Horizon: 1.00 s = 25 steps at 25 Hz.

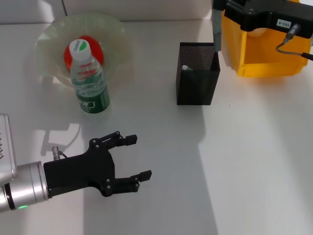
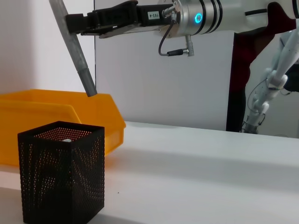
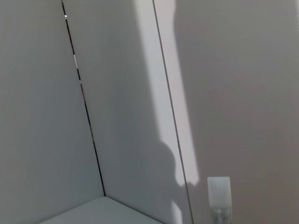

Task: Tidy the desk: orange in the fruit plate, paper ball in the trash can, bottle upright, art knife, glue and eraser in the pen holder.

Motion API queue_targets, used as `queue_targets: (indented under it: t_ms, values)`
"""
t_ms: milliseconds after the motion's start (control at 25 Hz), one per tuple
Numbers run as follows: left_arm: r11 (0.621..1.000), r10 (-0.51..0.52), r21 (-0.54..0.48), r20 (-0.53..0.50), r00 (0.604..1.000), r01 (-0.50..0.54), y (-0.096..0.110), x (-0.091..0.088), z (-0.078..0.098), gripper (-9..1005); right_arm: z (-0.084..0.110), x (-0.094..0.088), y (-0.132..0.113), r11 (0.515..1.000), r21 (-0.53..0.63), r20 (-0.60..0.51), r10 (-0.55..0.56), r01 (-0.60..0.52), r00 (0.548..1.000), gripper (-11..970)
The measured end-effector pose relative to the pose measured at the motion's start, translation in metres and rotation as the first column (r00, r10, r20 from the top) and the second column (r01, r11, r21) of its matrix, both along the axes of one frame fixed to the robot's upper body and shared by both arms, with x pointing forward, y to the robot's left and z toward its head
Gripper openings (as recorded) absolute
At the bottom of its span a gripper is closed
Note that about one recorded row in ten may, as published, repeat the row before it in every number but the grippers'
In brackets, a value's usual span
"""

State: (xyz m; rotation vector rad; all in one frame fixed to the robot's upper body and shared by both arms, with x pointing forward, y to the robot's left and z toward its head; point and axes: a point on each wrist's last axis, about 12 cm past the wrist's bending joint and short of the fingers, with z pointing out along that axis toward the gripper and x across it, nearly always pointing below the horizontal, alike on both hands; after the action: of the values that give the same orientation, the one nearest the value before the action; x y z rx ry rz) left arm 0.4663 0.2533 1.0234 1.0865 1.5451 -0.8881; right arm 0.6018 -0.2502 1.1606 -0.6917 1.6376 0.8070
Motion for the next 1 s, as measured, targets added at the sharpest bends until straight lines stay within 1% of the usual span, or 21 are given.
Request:
queue_targets:
  t_ms: [120, 520, 800, 1000]
  values:
    - [1.000, -0.001, -0.001, 0.000, 1.000, 0.001, -0.001, 0.000, 0.000, 861, -0.003, 0.003, 0.002, 1.000, -0.015, 0.010, -0.001, 0.001, 1.000, 121]
    - [1.000, -0.007, -0.002, -0.001, 1.000, 0.007, -0.001, -0.001, 0.000, 861, -0.018, 0.008, 0.012, 0.996, -0.080, 0.051, 0.030, -0.026, 0.998, 184]
    - [1.000, -0.008, -0.001, -0.002, 1.000, 0.008, -0.002, 0.000, 0.000, 860, -0.018, 0.008, 0.013, 0.995, -0.090, 0.053, 0.036, -0.032, 0.998, 228]
    - [1.000, -0.007, -0.001, -0.002, 1.000, 0.007, -0.002, 0.000, 0.000, 860, -0.016, 0.004, 0.010, 0.995, -0.090, 0.063, 0.047, -0.041, 0.997, 295]
